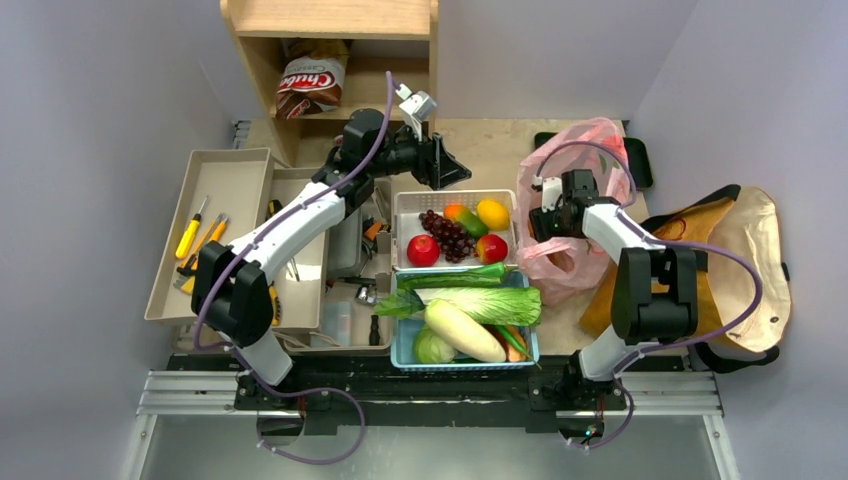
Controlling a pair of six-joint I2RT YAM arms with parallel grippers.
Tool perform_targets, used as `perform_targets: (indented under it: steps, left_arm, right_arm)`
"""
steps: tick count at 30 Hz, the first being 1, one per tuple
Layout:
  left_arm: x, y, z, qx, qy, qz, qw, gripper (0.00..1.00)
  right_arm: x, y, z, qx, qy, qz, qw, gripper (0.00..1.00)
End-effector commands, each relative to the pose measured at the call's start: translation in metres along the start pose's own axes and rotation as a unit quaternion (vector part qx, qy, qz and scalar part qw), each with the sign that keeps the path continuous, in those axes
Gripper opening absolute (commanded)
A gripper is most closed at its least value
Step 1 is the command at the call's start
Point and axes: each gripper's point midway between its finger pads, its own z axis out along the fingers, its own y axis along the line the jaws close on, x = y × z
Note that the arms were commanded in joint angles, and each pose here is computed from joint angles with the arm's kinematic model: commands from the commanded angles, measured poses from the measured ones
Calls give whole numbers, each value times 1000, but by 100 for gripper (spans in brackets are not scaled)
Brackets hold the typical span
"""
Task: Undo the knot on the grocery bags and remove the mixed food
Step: Pick up the fake bread from the takeout bag.
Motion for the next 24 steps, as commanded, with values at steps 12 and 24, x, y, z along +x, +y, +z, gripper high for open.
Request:
perform_targets:
  steps: [12, 24]
  left_arm:
    - [-23, 7, 12, -8, -8, 28, 1000, 67]
    - [-32, -12, 40, 25, -4, 61, 998, 70]
  right_arm:
    - [-2, 6, -25, -10, -11, -18, 1000, 0]
    - [-32, 12, -121, 18, -121, -56, 991, 0]
